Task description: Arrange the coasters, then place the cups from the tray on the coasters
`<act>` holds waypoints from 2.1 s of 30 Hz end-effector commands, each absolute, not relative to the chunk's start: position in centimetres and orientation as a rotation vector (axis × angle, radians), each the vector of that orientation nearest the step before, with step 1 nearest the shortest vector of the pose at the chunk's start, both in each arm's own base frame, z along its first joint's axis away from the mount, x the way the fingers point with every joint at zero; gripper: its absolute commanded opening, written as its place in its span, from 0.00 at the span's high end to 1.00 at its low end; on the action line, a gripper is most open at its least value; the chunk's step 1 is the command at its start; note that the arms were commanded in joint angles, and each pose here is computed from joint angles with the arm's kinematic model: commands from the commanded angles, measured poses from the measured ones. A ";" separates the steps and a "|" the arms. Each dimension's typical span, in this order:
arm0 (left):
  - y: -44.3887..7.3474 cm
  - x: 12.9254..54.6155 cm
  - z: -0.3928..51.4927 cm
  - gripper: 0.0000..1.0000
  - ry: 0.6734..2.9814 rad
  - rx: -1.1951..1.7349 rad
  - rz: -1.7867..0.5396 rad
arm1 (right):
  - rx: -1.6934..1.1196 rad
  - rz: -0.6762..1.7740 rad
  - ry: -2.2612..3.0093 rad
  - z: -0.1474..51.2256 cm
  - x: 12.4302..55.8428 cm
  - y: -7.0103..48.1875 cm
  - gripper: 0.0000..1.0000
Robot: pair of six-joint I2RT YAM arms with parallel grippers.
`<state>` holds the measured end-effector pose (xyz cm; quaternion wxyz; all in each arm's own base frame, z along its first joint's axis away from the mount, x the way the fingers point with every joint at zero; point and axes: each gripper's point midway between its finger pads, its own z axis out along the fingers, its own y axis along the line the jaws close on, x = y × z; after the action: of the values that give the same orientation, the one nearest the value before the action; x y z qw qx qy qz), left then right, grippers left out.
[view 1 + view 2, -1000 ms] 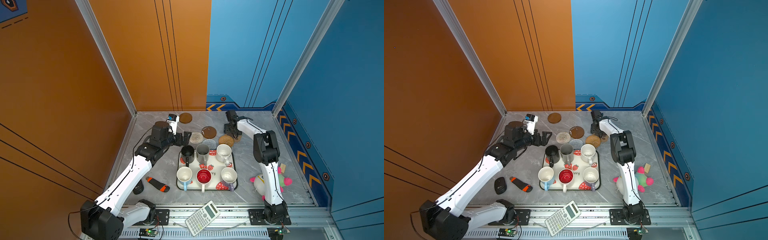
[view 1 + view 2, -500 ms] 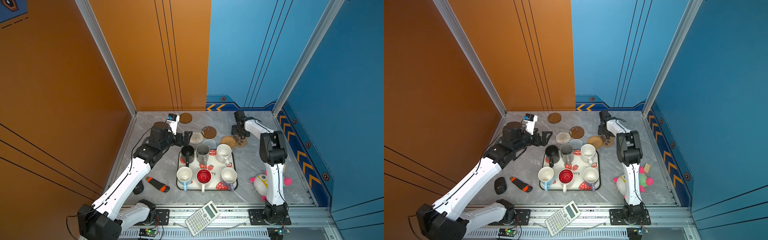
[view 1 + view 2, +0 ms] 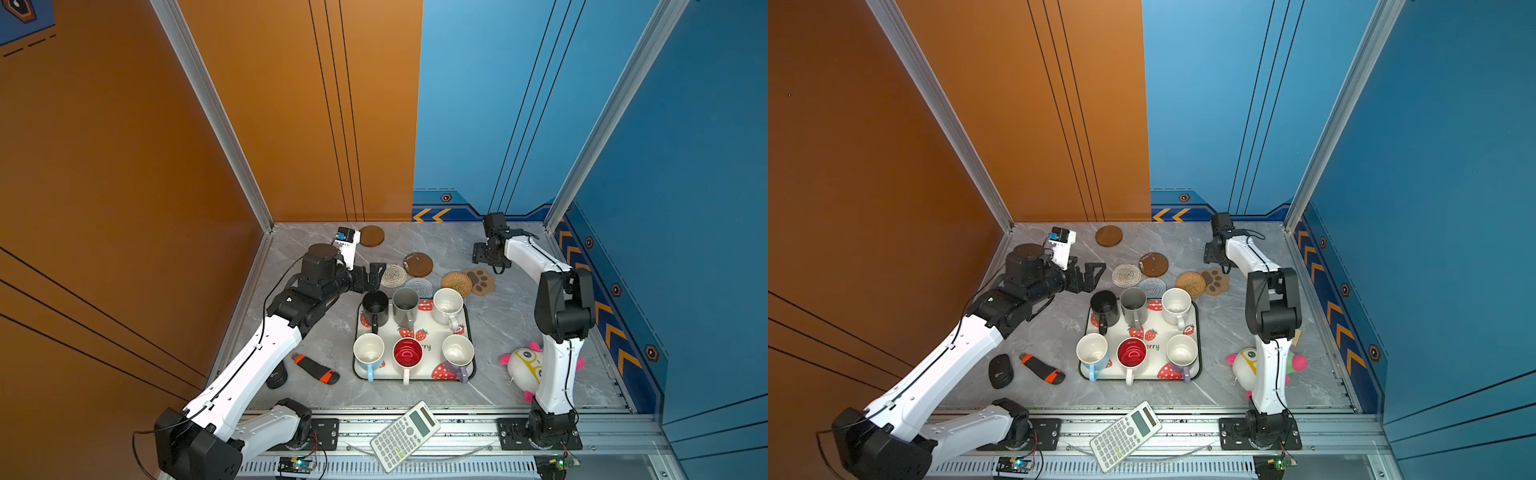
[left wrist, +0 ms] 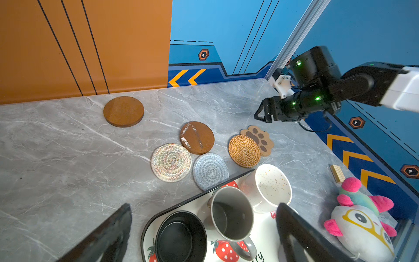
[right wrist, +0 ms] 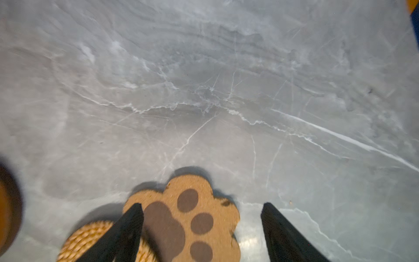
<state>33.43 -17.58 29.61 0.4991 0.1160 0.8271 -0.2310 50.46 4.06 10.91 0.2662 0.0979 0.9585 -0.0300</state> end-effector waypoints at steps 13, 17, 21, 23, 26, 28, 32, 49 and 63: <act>-18.2 32.8 29.0 0.00 1.984 0.295 -0.587 | 0.249 0.118 2.759 8.6 39.4 7.0 1.00; -18.3 32.8 28.9 0.00 1.986 0.295 -0.591 | 0.249 0.147 2.773 6.9 38.5 8.1 1.00; -18.3 32.7 28.9 0.00 1.983 0.294 -0.591 | 0.269 0.213 2.791 5.3 38.6 9.2 1.00; -18.3 32.7 28.9 0.00 1.984 0.294 -0.591 | 0.271 0.224 2.805 4.6 38.8 9.6 1.00; -18.2 32.7 28.9 0.00 1.982 0.293 -0.587 | 0.274 0.225 2.815 3.8 39.3 9.9 1.00; -18.2 32.7 29.0 0.00 1.981 0.291 -0.585 | 0.279 0.227 2.819 3.4 39.6 10.0 1.00; -18.1 32.8 29.0 0.00 1.980 0.289 -0.582 | 0.294 0.246 2.823 2.7 40.2 10.4 1.00; -18.2 32.8 29.2 0.00 1.976 0.288 -0.577 | 0.373 0.286 2.802 1.8 43.7 8.9 1.00; -18.2 32.9 29.6 0.00 1.979 0.287 -0.571 | 0.453 0.336 2.780 0.9 47.3 6.2 1.00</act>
<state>32.97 -18.03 28.86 0.5018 0.1209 0.8235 -0.2353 47.08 6.62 2.24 0.1673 0.1551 0.9666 0.1166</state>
